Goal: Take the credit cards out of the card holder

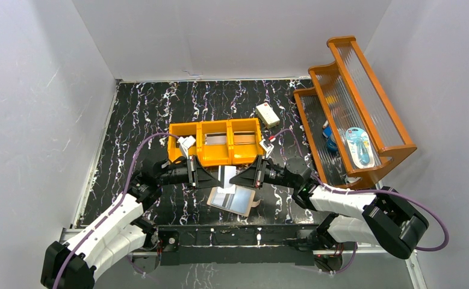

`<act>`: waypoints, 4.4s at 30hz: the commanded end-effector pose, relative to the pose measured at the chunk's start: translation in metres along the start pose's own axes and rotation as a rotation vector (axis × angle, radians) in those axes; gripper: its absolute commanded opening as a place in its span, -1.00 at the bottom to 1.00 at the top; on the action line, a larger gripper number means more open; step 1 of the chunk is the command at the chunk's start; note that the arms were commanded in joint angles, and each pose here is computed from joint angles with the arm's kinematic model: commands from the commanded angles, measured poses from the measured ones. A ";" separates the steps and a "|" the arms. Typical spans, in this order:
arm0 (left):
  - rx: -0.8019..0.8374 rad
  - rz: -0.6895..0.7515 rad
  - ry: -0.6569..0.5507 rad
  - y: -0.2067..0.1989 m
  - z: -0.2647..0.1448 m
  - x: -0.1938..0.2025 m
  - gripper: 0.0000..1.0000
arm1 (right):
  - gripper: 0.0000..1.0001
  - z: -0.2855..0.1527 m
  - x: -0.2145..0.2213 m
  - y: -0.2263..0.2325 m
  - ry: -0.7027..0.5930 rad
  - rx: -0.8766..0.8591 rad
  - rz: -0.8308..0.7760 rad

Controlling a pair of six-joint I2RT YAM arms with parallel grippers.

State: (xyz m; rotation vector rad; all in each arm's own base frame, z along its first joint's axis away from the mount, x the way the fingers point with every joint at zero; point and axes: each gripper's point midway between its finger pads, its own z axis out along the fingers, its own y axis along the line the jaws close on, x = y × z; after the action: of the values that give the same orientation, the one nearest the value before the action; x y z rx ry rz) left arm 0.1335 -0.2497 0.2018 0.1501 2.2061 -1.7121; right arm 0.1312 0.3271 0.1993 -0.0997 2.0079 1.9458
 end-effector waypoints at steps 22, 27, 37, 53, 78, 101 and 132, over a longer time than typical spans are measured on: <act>-0.244 0.046 -0.033 0.026 -0.012 -0.010 0.67 | -1.00 -0.005 -0.006 -0.005 -0.049 0.020 -0.024; -0.497 0.105 -0.144 0.049 -0.038 -0.031 0.88 | -1.00 -0.009 -0.013 -0.019 -0.097 0.115 -0.035; -1.062 0.243 -0.579 0.066 -0.153 -0.092 0.97 | -1.00 -0.019 -0.037 -0.031 -0.150 0.355 -0.152; -1.277 0.283 -0.595 0.106 -0.175 -0.094 0.97 | -1.00 0.009 -0.073 -0.013 -0.047 0.478 -0.398; -1.344 0.254 -0.741 0.097 -0.202 -0.101 0.97 | -1.00 0.089 -0.153 -0.031 0.067 0.917 -1.307; -1.355 0.241 -0.801 0.091 -0.215 -0.098 0.97 | -1.00 0.136 -0.179 -0.095 0.378 0.921 -1.686; -1.380 0.215 -0.874 0.087 -0.231 -0.095 0.97 | -1.00 0.128 -0.214 -0.170 0.574 1.080 -1.746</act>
State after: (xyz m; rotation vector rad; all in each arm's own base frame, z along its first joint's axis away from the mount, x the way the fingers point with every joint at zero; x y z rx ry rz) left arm 0.1993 0.0001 0.1927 -0.5252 2.0216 0.1267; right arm 0.3931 0.4027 0.0887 -1.5149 1.6890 -0.2154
